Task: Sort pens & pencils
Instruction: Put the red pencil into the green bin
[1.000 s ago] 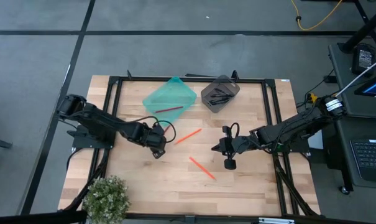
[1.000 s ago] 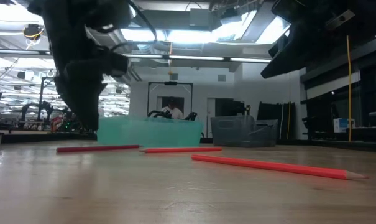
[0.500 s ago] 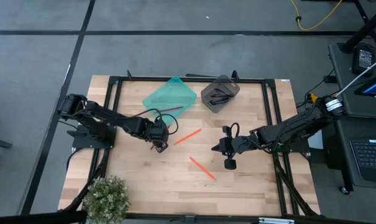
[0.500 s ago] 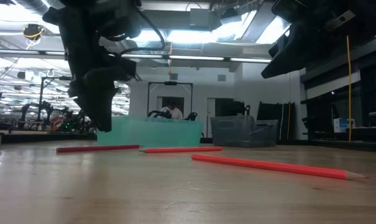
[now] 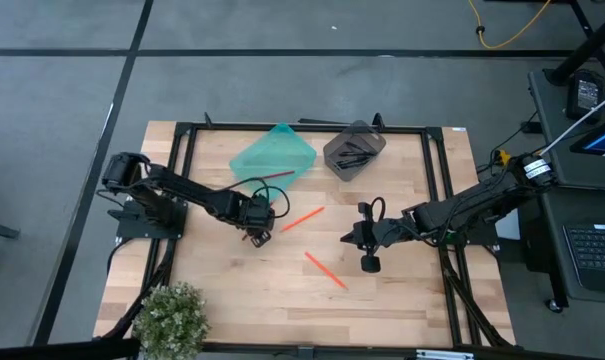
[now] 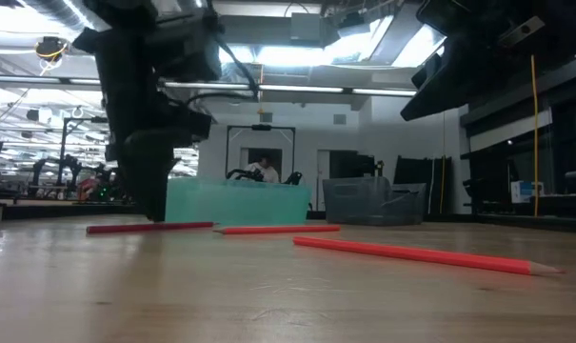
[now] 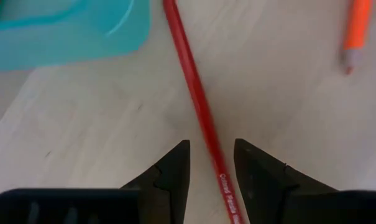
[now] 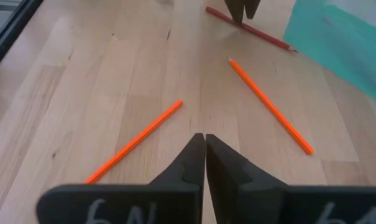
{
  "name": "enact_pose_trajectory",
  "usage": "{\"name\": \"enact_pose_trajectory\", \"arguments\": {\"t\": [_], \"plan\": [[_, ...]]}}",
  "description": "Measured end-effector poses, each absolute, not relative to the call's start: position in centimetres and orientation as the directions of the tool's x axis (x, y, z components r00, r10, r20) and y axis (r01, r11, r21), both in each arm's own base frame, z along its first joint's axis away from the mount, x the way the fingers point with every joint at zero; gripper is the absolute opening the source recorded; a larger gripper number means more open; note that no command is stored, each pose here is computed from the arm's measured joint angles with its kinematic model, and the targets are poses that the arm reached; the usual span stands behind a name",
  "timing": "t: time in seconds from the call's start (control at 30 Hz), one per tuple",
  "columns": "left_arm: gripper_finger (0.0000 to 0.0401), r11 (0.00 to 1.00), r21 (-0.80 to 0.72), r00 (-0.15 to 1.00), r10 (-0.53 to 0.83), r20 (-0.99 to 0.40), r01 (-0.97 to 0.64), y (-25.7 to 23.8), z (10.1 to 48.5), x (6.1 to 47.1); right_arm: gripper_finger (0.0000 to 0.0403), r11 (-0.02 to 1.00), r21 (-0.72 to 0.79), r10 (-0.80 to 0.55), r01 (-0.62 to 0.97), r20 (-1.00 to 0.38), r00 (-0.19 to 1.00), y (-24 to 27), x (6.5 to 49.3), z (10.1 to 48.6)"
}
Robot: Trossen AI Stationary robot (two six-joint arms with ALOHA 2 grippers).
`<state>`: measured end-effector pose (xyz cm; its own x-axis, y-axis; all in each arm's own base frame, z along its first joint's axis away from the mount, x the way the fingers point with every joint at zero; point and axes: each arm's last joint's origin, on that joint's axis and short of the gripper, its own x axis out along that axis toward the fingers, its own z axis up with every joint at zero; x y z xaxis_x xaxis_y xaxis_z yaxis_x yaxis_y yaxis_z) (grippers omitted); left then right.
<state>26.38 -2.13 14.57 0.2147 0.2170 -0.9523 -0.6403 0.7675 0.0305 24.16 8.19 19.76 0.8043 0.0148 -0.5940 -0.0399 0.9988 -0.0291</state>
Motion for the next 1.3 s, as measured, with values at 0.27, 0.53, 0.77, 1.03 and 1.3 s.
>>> {"name": "enact_pose_trajectory", "arguments": {"t": [0.27,0.53,0.77,1.03,1.3], "plan": [[0.0118,0.754,-0.004,0.177,0.148,-0.973,-0.657,-1.5,13.3,26.9,0.0016,0.999,-0.032,0.015,-0.042,-0.595,0.804,8.2,24.2,19.8],[0.0118,0.694,-0.042,0.176,0.123,-0.977,-0.719,-0.5,13.2,27.1,0.0016,0.998,-0.040,0.015,-0.048,-0.595,0.804,8.2,24.2,19.8],[0.0118,0.689,-0.048,0.178,0.118,-0.977,-0.723,-0.4,13.1,27.1,0.0016,0.998,-0.041,0.015,-0.049,-0.595,0.804,8.2,24.2,19.8],[0.0118,0.686,-0.045,0.179,0.125,-0.976,-0.726,-0.3,13.1,27.1,0.0016,0.998,-0.042,0.015,-0.050,-0.595,0.804,8.2,24.2,19.8],[0.0113,0.688,-0.037,0.178,0.135,-0.975,-0.725,-0.3,13.1,27.1,0.0016,0.998,-0.043,0.015,-0.050,-0.595,0.804,8.2,24.2,19.8]]}}
